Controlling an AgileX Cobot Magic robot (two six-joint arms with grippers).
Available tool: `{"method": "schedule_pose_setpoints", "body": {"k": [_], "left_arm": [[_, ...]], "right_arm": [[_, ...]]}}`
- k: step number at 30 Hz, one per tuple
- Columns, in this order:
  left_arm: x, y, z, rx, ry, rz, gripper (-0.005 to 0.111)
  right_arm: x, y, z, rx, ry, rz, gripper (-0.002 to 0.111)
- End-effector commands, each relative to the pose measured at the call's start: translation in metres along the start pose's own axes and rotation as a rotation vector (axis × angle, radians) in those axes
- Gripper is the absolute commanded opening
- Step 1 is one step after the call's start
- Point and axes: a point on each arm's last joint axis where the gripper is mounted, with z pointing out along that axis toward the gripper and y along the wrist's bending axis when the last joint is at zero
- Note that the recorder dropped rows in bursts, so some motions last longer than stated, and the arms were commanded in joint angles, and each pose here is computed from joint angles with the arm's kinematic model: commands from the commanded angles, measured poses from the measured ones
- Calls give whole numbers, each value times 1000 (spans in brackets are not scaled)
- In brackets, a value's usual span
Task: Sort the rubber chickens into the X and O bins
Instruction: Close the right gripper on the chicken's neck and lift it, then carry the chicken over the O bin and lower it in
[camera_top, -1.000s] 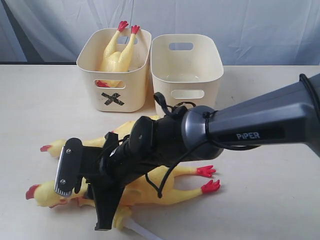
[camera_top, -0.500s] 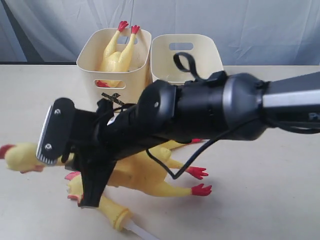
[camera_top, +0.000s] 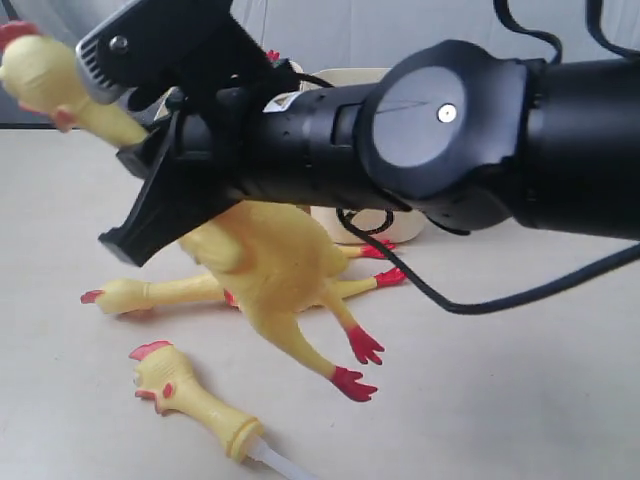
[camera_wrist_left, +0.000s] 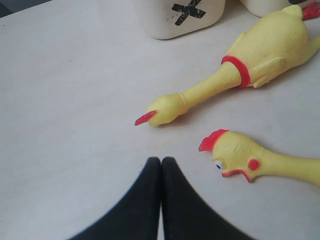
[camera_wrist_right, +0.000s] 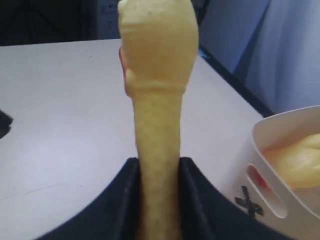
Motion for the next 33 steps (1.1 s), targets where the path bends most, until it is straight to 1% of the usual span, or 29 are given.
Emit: {"method": "schedule_pose_setpoints", "body": {"k": [1, 4, 7, 16, 20, 24, 27, 28, 29, 31, 33], "left_arm": [[0, -1, 0, 5, -14, -5, 0], [0, -1, 0, 5, -16, -5, 0], [0, -1, 0, 5, -16, -5, 0], [0, -1, 0, 5, -18, -5, 0], [-1, -1, 0, 6, -28, -5, 0], [-2, -1, 0, 7, -35, -5, 0], [-2, -1, 0, 7, -44, -5, 0], [-3, -1, 0, 9, -45, -7, 0], [-3, -1, 0, 10, -45, -8, 0], [-3, -1, 0, 14, -45, -13, 0], [-3, -1, 0, 15, -47, -14, 0]], "right_arm": [[2, -24, -21, 232, -85, 103, -1], [12, -46, -34, 365, -93, 229, -1], [18, -67, -47, 461, -97, 332, -1], [22, -113, -79, 651, -145, 470, -1], [26, -134, -93, 742, -196, 569, -1], [33, -157, -109, 851, -292, 714, -1], [36, -172, -118, 878, -392, 817, -1], [36, -180, -124, 889, -461, 869, -1], [36, -183, -125, 894, -488, 876, -1], [36, -193, -128, 874, -610, 924, -1], [34, -201, -125, 848, -732, 856, -1]]}}
